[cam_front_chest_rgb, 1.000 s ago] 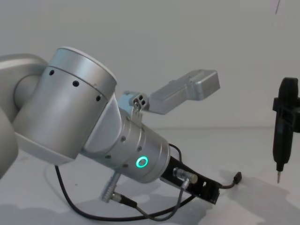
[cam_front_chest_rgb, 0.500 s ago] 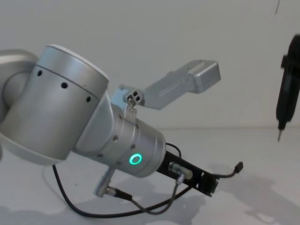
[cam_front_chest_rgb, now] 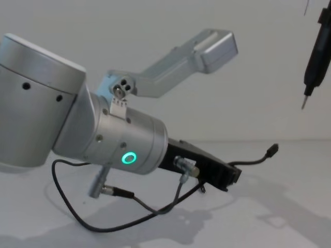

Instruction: Pick up the data cable with the one hand.

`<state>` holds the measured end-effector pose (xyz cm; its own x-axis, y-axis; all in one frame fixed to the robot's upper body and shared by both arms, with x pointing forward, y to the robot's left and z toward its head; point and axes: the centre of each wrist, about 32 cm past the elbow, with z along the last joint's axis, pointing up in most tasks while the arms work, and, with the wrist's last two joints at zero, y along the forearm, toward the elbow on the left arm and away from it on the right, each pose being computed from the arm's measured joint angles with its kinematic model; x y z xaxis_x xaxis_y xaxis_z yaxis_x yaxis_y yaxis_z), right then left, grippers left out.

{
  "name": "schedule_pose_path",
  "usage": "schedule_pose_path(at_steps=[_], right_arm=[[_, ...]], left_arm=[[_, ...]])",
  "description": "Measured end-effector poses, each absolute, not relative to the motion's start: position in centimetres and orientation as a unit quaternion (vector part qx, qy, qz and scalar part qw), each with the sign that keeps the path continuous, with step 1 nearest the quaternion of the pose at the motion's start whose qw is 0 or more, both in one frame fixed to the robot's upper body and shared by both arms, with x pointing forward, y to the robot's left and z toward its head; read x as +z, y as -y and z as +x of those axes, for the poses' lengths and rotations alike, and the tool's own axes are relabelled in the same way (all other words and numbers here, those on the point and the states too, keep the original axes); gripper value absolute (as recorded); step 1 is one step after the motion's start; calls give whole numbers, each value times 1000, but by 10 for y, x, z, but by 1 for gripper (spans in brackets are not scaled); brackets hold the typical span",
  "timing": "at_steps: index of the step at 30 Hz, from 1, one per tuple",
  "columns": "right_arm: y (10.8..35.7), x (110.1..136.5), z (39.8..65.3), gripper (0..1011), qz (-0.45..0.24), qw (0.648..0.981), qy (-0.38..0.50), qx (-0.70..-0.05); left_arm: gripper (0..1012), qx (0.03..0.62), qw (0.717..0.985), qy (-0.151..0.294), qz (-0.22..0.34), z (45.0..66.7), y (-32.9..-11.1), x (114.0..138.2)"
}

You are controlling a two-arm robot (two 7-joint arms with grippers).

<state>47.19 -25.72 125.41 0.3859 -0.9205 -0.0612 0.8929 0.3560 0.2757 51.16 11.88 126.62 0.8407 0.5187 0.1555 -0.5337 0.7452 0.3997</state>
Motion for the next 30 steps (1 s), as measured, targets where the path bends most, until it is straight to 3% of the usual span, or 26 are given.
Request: schedule_pose_path(at_steps=[30], right_arm=[[268,1265,497,279,146,833,-7,-534]], left_arm=[[32,268,944,58,184,506,-131,1275]])
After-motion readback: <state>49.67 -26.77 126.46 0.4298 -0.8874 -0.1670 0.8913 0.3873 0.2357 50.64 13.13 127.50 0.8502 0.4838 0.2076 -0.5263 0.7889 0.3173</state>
